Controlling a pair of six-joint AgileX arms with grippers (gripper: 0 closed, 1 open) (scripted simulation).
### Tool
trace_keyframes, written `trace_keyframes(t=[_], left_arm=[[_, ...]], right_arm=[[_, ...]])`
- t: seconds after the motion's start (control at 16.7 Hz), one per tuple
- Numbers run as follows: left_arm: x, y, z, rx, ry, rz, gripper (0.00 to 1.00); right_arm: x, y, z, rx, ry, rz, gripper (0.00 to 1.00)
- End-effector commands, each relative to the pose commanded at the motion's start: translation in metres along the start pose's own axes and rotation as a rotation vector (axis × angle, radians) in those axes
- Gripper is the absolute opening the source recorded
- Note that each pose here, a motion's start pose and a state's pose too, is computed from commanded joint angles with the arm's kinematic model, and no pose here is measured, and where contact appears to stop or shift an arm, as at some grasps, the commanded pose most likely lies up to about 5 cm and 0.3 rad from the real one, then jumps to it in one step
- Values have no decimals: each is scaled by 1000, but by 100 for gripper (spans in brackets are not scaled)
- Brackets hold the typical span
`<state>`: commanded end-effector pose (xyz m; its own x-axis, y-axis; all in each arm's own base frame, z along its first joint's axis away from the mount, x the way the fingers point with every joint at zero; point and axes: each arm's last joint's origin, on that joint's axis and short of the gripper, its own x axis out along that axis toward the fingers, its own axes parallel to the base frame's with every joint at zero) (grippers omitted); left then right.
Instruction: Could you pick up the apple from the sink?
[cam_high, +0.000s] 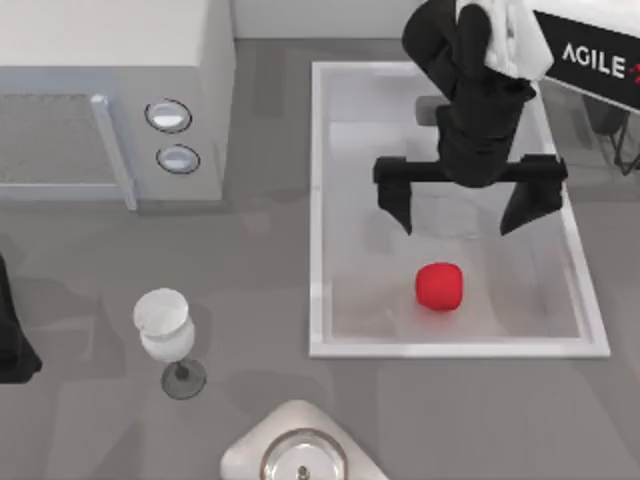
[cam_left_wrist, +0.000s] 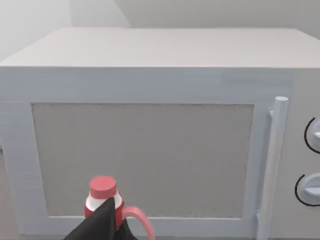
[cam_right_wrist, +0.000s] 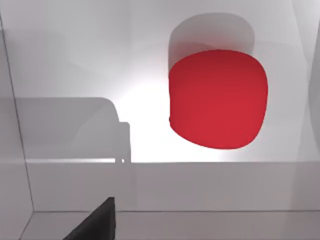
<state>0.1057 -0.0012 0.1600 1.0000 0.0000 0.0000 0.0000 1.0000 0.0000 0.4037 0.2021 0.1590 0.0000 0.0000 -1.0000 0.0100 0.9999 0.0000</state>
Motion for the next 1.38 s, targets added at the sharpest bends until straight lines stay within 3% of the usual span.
trace_keyframes(t=[0.24, 0.78, 1.08, 1.38], left_arm=[[0, 0, 0, 0, 0, 0, 100], [0, 0, 0, 0, 0, 0, 100], [0, 0, 0, 0, 0, 0, 100], [0, 0, 0, 0, 0, 0, 100]], right_arm=[[17, -1, 2, 4, 10, -5, 100], [149, 1, 1, 0, -5, 2, 100], [155, 0, 0, 0, 0, 0, 100], [155, 0, 0, 0, 0, 0, 62]])
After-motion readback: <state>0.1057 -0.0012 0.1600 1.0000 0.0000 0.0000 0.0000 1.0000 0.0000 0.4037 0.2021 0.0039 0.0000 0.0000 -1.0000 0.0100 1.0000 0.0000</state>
